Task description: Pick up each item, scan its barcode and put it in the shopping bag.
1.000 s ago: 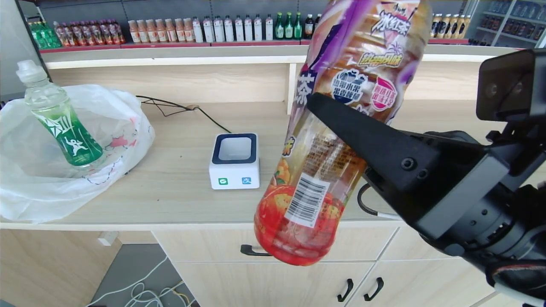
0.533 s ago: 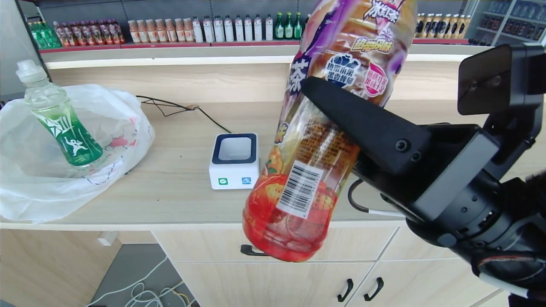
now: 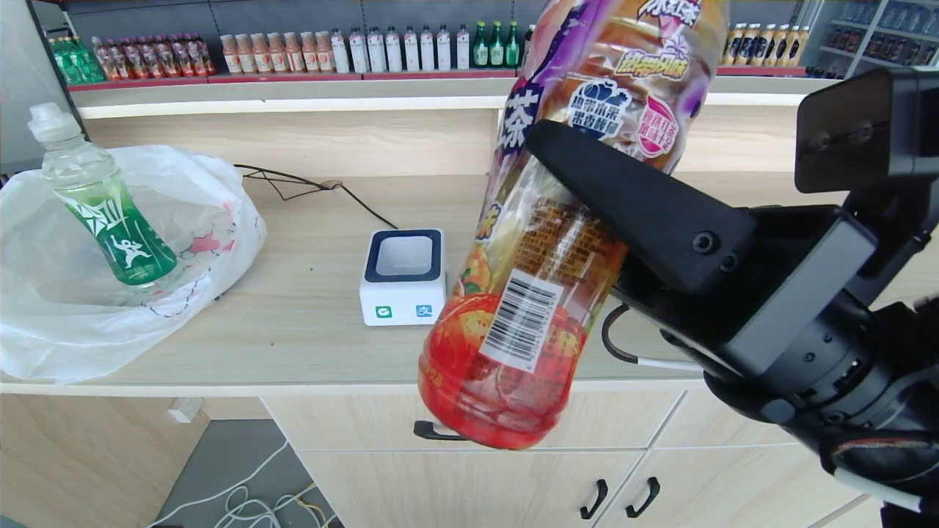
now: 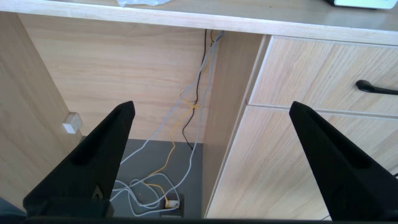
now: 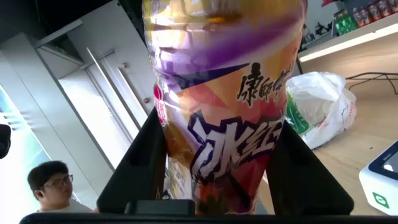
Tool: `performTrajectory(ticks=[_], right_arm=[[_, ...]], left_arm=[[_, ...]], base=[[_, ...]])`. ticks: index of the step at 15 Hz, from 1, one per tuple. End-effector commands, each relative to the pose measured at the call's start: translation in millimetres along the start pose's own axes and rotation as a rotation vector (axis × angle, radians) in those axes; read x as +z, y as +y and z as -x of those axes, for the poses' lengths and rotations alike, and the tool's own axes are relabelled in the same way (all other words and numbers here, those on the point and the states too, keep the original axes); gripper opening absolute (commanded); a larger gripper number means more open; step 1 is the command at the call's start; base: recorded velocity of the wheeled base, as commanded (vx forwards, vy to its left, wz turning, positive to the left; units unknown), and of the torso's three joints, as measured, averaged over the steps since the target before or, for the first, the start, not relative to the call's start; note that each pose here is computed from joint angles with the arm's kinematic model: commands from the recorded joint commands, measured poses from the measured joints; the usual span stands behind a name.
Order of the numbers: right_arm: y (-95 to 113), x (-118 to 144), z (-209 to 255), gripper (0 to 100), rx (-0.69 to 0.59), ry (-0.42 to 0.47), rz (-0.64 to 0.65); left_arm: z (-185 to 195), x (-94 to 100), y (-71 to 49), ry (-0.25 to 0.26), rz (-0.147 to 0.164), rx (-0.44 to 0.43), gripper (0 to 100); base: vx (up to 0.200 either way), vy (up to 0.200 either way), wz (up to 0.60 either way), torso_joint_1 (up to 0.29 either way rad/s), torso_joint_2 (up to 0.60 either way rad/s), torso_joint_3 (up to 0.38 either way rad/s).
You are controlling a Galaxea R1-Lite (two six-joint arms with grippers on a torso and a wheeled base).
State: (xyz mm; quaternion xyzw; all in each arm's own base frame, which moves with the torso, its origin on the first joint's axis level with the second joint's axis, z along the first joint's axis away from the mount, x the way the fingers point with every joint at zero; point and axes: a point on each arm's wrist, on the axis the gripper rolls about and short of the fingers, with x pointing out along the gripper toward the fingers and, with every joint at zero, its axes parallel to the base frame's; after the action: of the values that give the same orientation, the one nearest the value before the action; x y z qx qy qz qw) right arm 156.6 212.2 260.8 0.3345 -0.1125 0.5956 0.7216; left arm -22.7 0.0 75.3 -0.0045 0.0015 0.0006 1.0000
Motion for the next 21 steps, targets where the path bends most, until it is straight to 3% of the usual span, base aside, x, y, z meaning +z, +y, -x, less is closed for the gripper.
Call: performTrajectory(ticks=[1,11,15,21], right_arm=[[1.4,1.2,0.7,0,0.003,-0.002,0.001],[12.2,8.1,9.3,0,0.019,-0.012,0.043],[11.3,-3.4,31.0,0,-0.027,0.058,0.018],[18.2,3.5,27.9,0,0.063,0.072,0.028]], left_arm=[[0.0,0.0,0.0,0.000,0.000,0.000,100],[0.0,0.0,0.0,0.000,0.000,0.000,100],[0.0,0.0,0.0,0.000,0.000,0.000,100],[0.0,0.0,0.0,0.000,0.000,0.000,100]], base=[[0.000,0.000,0.00,0.000,0.00,0.000],[0.000,0.000,0.00,0.000,0.00,0.000],[0.000,0.000,0.00,0.000,0.00,0.000],[0.000,0.000,0.00,0.000,0.00,0.000]])
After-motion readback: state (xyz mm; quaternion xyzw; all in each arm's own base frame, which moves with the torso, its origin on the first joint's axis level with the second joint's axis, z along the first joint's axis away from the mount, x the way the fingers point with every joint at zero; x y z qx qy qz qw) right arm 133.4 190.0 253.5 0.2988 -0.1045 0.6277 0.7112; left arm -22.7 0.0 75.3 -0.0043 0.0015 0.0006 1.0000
